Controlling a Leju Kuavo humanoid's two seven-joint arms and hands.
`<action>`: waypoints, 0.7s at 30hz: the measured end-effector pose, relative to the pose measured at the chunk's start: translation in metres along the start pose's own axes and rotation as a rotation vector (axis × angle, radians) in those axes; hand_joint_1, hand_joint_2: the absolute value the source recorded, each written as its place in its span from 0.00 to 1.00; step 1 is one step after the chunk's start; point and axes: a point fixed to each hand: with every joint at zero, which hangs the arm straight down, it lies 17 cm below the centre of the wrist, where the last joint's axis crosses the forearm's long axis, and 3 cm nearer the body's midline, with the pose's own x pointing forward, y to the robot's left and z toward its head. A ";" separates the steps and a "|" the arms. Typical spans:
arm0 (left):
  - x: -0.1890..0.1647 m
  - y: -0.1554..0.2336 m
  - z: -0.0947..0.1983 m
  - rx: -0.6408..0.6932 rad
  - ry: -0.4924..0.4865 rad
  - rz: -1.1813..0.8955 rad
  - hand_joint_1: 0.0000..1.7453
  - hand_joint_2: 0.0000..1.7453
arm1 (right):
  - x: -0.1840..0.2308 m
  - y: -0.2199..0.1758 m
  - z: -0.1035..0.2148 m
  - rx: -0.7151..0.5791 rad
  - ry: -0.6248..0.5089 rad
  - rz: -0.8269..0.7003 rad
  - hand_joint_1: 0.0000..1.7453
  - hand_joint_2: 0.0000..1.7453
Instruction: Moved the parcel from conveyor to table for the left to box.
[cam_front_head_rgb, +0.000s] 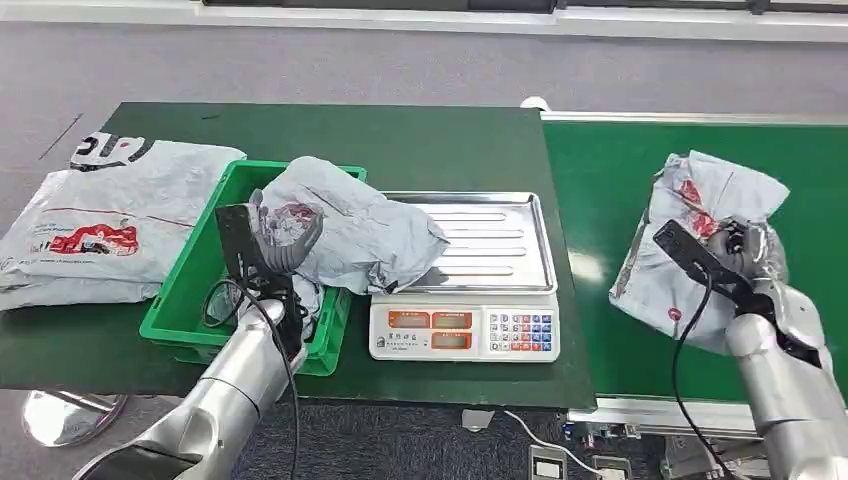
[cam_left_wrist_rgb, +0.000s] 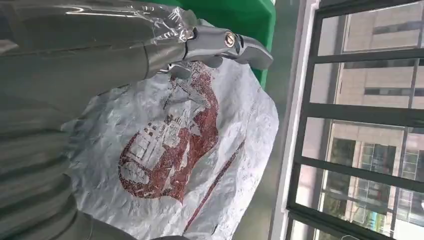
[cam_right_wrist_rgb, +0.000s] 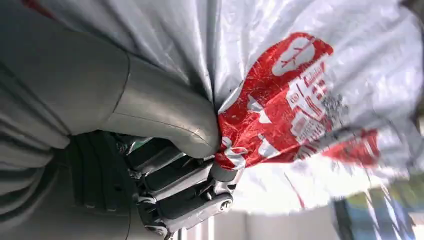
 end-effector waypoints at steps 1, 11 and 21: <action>0.002 0.002 0.000 0.011 -0.010 -0.004 0.00 1.00 | 0.011 -0.016 -0.001 -0.069 -0.048 -0.026 1.00 1.00; 0.037 0.022 0.011 0.186 -0.169 -0.132 0.00 1.00 | 0.161 -0.103 0.021 -0.411 -0.504 -0.144 1.00 1.00; 0.098 0.025 0.016 0.256 -0.342 -0.143 0.00 1.00 | 0.323 0.056 0.041 0.170 -0.666 -0.234 1.00 1.00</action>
